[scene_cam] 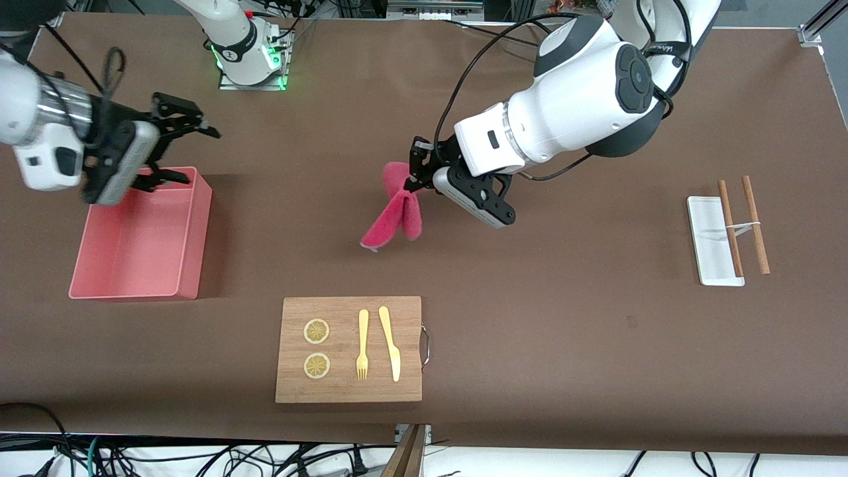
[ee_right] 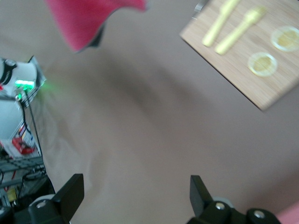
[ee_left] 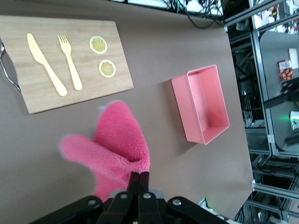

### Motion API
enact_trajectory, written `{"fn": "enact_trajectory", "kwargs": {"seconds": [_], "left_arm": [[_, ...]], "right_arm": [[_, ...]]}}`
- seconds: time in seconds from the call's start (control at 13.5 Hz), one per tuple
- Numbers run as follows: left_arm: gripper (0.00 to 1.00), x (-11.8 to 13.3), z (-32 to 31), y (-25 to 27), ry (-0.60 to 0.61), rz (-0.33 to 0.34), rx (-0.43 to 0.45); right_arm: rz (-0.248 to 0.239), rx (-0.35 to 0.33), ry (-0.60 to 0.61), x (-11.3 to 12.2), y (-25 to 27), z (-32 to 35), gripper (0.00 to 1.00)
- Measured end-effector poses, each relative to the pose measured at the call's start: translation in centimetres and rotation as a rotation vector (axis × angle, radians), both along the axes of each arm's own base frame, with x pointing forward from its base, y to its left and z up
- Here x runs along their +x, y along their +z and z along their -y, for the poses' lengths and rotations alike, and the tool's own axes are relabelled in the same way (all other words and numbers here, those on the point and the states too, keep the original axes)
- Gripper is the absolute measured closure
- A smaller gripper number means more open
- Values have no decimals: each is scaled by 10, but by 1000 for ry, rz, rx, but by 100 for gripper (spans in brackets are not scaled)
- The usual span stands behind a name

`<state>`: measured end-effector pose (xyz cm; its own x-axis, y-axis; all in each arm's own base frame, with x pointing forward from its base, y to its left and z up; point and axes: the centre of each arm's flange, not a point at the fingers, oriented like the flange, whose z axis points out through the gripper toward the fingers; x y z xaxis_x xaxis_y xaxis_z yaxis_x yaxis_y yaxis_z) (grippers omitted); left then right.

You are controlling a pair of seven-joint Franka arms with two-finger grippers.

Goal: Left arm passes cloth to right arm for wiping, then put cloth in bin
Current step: 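Carry the cloth toward the table middle while the right gripper rises, then reach the right gripper to the cloth held by the left gripper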

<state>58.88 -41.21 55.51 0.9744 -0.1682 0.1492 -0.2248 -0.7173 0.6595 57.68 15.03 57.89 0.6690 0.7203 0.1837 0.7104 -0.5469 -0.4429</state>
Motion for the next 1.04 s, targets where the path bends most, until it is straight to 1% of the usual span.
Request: {"fn": "enact_trajectory", "kwargs": {"seconds": [0.15,0.22,0.37,0.52,0.67,0.81,1.04], "left_arm": [[99,1,-1,1,8,1,-2],[99,1,-1,1,9,2,-4],[99,2,-1,2,12,5,-5],[99,2,-2,3,13,5,-6],[99,2,-2,3,13,5,-6],[99,2,-2,3,14,5,-6],[99,2,-2,3,14,5,-6]], "right_arm": [[73,51,119,2,-11,-47,0],[101,94,171,4,-19,-63,0],[156,189,268,16,-43,-75,0],[228,263,356,33,-70,-76,0],[302,296,406,46,-89,-79,0],[381,302,435,56,-93,-88,0],[462,321,489,68,-76,-123,0]]}}
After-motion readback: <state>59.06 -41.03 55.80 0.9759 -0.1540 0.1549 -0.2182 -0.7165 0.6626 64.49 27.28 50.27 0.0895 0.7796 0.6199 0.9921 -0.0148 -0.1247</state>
